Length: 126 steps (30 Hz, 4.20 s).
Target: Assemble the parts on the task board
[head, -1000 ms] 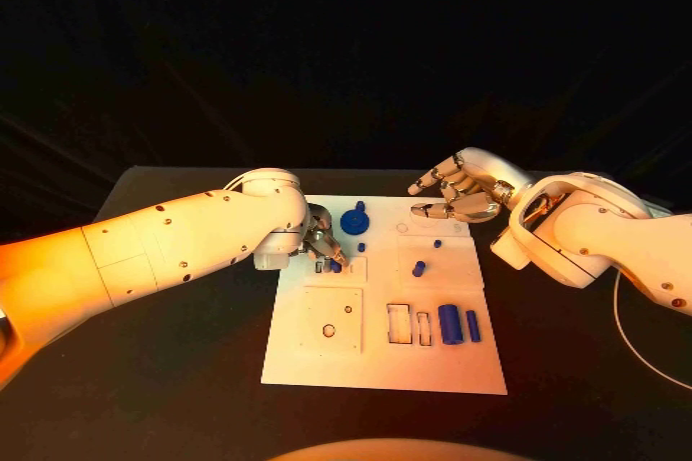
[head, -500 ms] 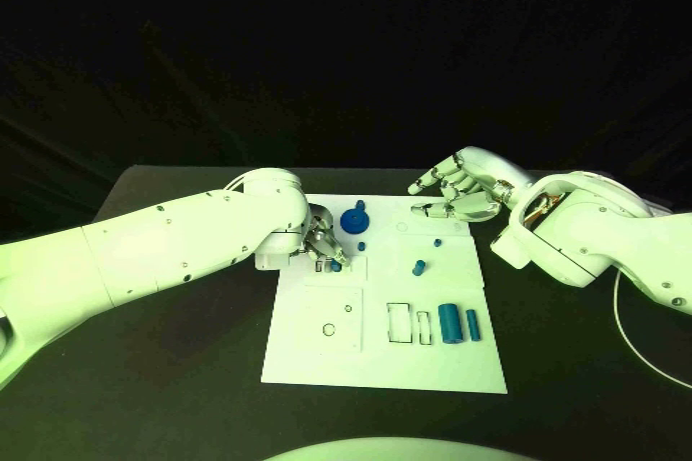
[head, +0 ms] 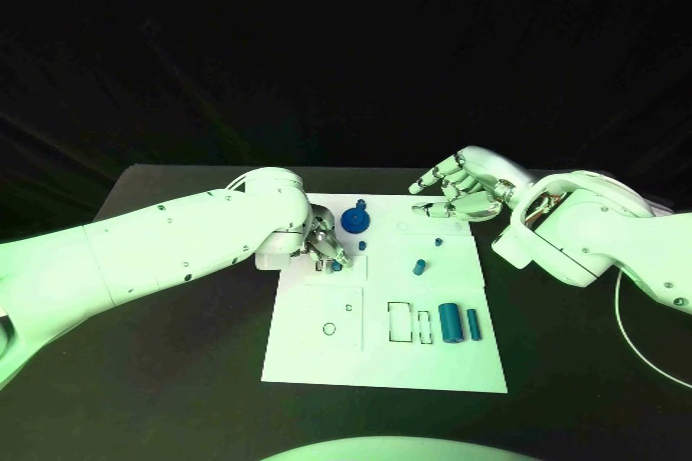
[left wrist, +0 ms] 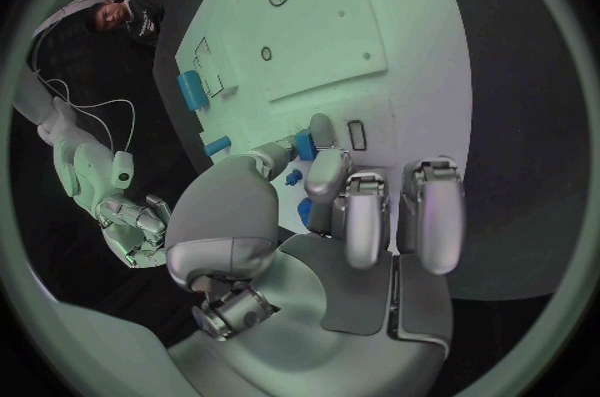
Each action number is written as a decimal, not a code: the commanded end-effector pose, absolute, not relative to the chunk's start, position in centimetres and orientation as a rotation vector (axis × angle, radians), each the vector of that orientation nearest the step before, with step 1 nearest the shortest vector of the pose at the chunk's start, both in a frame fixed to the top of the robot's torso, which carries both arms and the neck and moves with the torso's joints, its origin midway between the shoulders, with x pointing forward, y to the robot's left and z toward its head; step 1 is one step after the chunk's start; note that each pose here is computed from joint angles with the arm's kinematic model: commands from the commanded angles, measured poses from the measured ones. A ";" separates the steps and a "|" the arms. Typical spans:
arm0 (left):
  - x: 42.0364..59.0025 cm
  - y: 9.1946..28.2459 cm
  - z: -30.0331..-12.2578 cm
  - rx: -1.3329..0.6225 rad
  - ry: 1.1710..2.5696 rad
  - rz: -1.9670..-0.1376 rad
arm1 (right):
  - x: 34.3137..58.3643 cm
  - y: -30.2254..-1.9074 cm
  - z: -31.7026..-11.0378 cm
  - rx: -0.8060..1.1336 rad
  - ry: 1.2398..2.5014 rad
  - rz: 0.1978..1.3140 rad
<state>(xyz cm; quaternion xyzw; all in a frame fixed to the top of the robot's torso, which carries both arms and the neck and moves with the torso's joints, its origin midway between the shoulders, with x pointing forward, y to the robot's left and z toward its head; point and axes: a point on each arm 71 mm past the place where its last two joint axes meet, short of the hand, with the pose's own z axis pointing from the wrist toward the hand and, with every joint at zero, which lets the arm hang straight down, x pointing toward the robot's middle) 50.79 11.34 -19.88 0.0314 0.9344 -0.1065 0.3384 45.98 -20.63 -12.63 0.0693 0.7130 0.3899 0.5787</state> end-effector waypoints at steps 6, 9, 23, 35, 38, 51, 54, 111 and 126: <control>49.9 11.2 -21.2 0.135 2.514 -0.265 | 45.9 -20.6 -12.7 0.152 1.675 0.914; 50.0 11.3 -21.2 0.125 2.508 -0.265 | 45.9 -20.6 -12.7 0.153 1.674 0.914; 50.4 12.0 -21.1 0.072 2.479 -0.268 | 45.9 -20.6 -12.6 0.155 1.668 0.915; 50.2 12.9 -19.5 0.020 2.417 -0.325 | 46.0 -20.7 -12.6 0.157 1.668 0.915; 50.4 13.5 -18.2 -0.011 2.381 -0.345 | 46.0 -20.7 -12.7 0.159 1.668 0.912; 52.5 15.9 -13.6 -0.040 2.314 -0.302 | 46.2 -20.6 -12.9 0.160 1.675 0.910; 53.3 16.4 -13.4 -0.081 2.300 -0.297 | 46.3 -20.5 -12.9 0.161 1.677 0.911; 57.1 16.1 -17.3 -0.187 2.372 -0.236 | 46.3 -19.9 -13.2 0.151 1.686 0.923; 57.1 16.0 -17.3 -0.190 2.371 -0.235 | 46.3 -19.8 -13.2 0.150 1.685 0.926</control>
